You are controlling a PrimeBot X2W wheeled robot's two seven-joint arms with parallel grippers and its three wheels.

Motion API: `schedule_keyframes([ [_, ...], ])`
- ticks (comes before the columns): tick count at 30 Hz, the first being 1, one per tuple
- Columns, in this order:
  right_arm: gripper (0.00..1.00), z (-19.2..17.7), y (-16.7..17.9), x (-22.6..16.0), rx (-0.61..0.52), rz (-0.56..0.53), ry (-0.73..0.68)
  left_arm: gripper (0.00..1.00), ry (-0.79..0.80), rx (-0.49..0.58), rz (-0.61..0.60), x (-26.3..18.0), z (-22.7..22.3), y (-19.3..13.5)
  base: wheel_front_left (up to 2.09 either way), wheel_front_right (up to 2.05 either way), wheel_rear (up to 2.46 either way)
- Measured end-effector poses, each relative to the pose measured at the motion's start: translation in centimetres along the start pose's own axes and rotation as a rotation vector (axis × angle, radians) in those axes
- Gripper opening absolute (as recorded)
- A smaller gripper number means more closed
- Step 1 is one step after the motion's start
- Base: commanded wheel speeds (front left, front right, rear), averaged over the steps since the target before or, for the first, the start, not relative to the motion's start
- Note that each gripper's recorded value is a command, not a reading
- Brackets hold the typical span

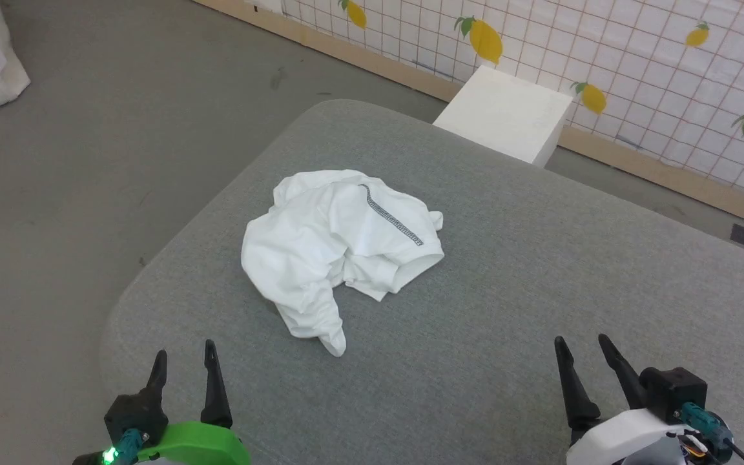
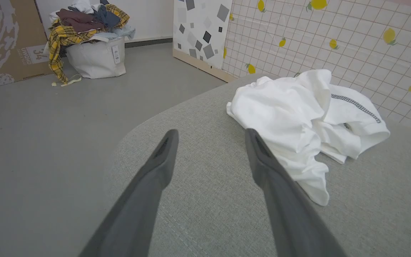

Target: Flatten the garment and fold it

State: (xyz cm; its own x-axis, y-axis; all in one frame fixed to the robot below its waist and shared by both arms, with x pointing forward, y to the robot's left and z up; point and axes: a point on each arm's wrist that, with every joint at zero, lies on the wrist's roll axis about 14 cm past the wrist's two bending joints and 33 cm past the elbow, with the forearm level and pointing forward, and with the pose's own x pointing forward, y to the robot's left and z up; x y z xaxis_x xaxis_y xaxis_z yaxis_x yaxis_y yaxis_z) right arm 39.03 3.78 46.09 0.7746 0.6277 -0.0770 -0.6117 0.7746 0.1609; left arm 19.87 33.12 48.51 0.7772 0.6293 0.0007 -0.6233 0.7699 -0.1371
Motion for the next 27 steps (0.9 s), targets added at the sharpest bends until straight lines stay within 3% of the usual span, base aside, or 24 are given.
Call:
schedule_keyframes([
  [13, 1.0, 0.5, -0.1, 0.4, -0.015, 0.002, -0.01, 1.0, -0.003, 0.002, 0.024, -0.2, 0.0, 0.6, 0.0, 0.0, 0.0],
  [17, 1.0, 0.7, -0.6, 0.4, -0.018, -0.01, -0.013, 1.0, 0.01, -0.009, -0.022, 0.8, 0.0, -0.5, 0.0, 0.0, 0.0],
  [24, 1.0, 1.4, -1.9, 0.9, -0.044, -0.034, -0.019, 1.0, -0.032, -0.071, -0.133, 8.2, 5.1, -3.8, 0.0, 0.0, 0.0],
  [27, 1.0, 1.5, -3.1, 1.1, -0.054, -0.061, -0.018, 1.0, 0.047, -0.11, -0.188, 11.6, 5.9, -5.8, 0.0, 0.0, 0.0],
])
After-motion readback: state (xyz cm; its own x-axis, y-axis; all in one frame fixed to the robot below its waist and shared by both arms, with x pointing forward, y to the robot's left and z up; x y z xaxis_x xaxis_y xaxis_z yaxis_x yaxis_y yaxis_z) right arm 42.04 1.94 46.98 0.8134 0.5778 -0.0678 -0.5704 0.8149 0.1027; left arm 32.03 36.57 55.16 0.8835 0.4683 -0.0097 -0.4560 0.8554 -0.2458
